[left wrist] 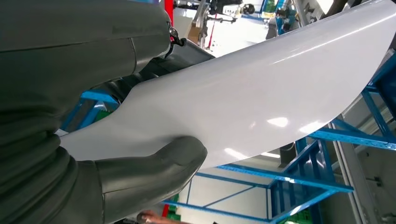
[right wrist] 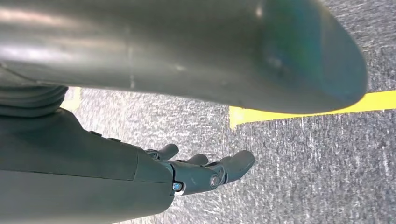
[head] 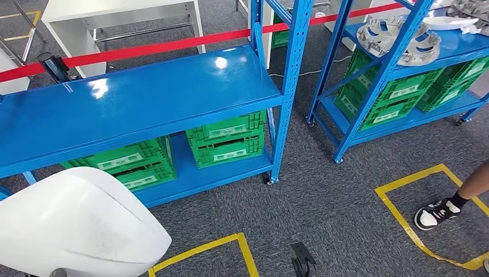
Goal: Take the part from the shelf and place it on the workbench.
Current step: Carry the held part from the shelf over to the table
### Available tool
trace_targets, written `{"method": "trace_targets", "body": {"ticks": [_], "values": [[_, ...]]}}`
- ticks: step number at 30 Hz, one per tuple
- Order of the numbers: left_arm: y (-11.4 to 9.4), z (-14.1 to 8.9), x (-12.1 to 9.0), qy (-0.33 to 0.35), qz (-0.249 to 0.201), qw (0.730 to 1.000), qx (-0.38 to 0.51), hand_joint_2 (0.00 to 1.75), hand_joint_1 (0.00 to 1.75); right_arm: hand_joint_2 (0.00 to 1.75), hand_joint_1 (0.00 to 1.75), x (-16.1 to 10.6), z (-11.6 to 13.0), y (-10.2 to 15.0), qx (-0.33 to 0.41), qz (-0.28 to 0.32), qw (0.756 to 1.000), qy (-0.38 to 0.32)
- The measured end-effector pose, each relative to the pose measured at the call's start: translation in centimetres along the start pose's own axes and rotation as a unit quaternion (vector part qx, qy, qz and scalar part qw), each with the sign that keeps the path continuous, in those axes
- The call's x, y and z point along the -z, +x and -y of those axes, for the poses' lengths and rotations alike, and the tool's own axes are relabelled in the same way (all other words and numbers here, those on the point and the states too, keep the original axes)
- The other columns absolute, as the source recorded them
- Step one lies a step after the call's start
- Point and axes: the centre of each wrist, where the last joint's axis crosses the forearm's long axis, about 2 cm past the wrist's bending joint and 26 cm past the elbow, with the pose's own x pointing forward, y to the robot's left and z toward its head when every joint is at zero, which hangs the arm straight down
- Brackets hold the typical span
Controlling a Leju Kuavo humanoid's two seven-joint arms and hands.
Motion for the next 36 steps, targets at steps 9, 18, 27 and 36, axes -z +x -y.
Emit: {"method": "trace_targets", "body": {"ticks": [9,18,27,36], "values": [[-0.1,-1.5,-0.1,0.019,0.006,1.0,0.002,1.75,1.75,0.0,0.0,0.0,0.3,-0.4,0.005,0.006,1.0,0.002],[-0.5,-1.8,0.9,0.009,-0.002,1.0,-0.008,1.75,1.75,0.0,0.0,0.0,0.2,0.3,0.021,0.016,1.0,0.016],[-1.7,-3.0,1.5,-0.003,-0.016,1.0,-0.018,1.75,1.75,0.0,0.0,0.0,0.1,0.1,0.046,-0.016,0.999,0.006],[-2.8,-3.5,3.5,-0.019,-0.023,0.999,-0.02,1.75,1.75,0.0,0.0,0.0,0.3,-0.2,0.07,-0.036,0.997,-0.001]]}}
